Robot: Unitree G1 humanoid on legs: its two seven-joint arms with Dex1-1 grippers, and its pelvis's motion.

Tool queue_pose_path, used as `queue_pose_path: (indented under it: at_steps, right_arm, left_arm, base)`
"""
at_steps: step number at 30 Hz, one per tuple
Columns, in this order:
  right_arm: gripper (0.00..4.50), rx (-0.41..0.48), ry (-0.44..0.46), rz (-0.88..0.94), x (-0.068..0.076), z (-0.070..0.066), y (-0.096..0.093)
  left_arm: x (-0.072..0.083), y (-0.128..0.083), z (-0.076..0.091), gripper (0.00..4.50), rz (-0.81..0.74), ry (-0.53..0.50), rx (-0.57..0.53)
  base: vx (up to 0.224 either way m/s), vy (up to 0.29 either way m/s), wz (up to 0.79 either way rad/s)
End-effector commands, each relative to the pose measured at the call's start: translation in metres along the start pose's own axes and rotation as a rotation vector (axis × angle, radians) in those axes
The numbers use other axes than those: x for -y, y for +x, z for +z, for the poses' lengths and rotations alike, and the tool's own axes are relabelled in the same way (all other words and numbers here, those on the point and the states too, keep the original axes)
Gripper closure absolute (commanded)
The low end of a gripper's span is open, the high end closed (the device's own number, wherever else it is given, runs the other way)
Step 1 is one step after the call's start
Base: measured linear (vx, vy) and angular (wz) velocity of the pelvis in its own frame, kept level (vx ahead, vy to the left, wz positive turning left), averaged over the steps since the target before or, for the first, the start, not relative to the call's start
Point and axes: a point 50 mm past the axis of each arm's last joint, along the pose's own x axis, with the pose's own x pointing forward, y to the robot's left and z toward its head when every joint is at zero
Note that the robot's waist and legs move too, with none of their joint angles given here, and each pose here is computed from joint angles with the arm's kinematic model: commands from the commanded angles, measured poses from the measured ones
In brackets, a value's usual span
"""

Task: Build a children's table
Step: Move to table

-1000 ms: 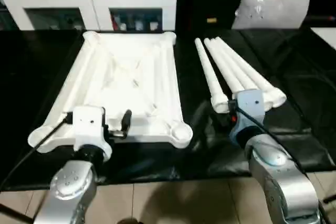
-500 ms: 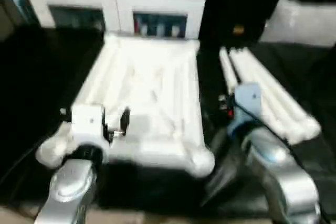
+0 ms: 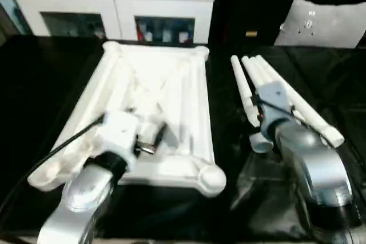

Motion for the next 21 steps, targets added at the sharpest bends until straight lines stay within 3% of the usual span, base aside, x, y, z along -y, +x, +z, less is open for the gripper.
queue_pose_path:
  at_steps: [1,5,7,11,13,21]
  right_arm:
    - [0.0,-0.066,0.038,0.007,0.007,0.001,0.008]
    - [0.0,-0.112,0.071,0.054,0.011,0.011,0.018]
    - [0.28,-0.143,0.108,0.097,0.012,0.014,0.026]
    - [0.39,-0.18,0.127,0.107,0.016,0.012,0.032]
    - [0.73,-0.205,0.128,0.091,0.019,0.011,0.036]
    - [1.39,-0.227,0.142,0.062,0.028,0.013,0.043]
  left_arm:
    - [0.005,0.001,0.002,0.05,-0.102,-0.011,-0.033]
    - [0.007,-0.002,0.007,0.05,-0.19,0.024,-0.051]
    - [0.006,-0.005,0.01,0.0,-0.214,0.025,-0.068]
    - [0.007,-0.006,0.015,0.0,-0.228,0.026,-0.069]
    - [0.008,-0.009,0.017,0.0,-0.255,0.018,-0.077]
    - [0.011,-0.014,0.019,0.0,-0.285,0.006,-0.097]
  base:
    - [-0.062,-0.009,0.07]
    - [0.0,0.0,0.0]
    - [0.0,0.0,0.0]
    - [0.0,0.0,0.0]
    - [0.0,0.0,0.0]
    - [0.0,0.0,0.0]
